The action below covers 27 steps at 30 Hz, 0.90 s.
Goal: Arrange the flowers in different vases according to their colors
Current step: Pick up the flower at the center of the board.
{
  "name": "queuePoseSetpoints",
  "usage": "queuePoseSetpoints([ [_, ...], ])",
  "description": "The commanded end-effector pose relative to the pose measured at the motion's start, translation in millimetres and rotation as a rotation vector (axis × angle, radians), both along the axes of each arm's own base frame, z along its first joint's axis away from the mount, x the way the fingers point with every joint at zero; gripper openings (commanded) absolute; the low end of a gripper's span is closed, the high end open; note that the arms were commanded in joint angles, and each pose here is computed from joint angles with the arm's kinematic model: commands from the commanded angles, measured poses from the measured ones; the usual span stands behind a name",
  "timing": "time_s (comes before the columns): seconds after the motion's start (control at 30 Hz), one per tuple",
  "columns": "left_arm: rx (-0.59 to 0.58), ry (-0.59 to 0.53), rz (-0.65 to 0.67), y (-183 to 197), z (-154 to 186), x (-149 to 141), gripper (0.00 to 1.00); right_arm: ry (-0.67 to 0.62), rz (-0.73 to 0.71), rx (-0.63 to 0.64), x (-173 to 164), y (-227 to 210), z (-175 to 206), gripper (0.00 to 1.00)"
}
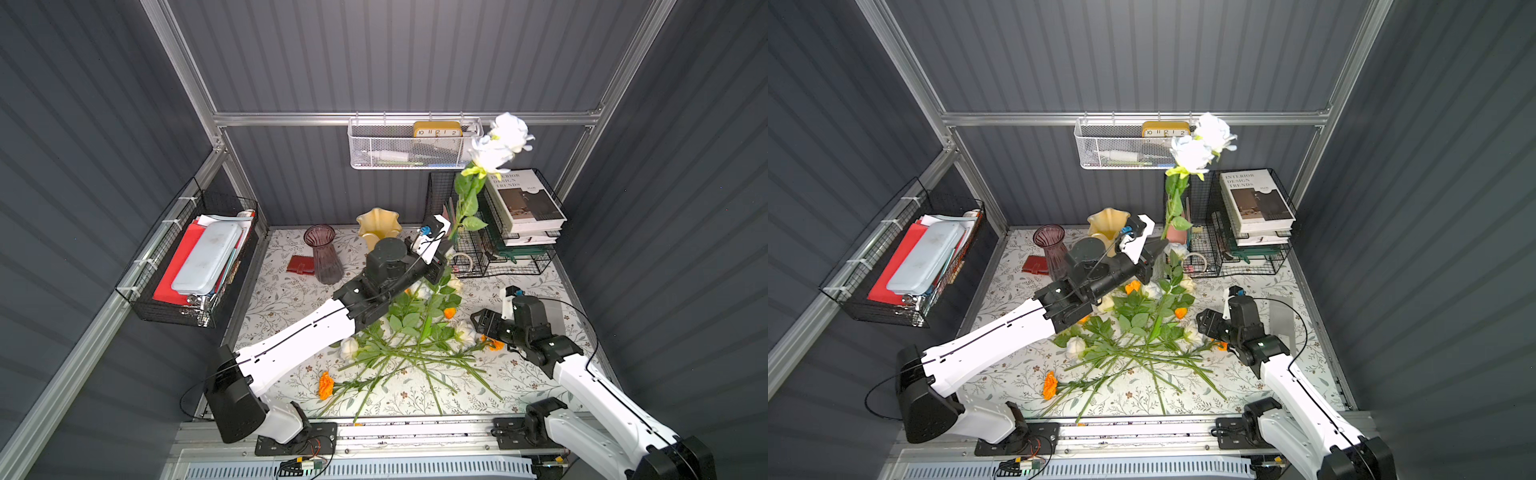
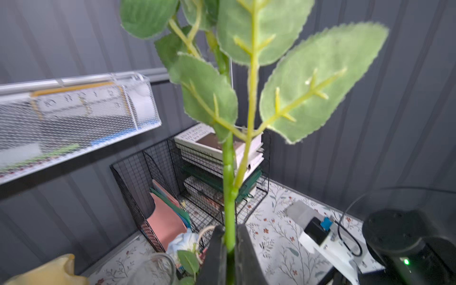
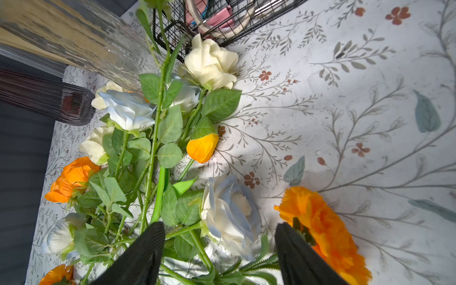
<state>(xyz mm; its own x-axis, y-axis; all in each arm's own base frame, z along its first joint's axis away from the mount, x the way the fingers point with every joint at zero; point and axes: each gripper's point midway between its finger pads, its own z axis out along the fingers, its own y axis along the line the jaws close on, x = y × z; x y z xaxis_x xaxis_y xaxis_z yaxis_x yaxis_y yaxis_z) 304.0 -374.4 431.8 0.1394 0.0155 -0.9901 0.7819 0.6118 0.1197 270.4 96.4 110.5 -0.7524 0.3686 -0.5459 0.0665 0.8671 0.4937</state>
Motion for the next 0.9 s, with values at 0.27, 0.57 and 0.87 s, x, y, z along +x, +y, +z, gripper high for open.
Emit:
queuePoseSetpoints([
  [0.27,-0.175,-0.152,-0.140,15,87,4,0.04,-0.163,0.206,0.105,18,45,49,0.77],
  [0.57,-0.205,0.060,-0.291,9,39,-22,0.08,-0.418,0.379,0.046,22,82,121,0.80],
  [0.87,-0.228,0.251,-0.346,8,-21,-48,0.08,-0.520,0.495,0.148,12,115,136,0.82],
])
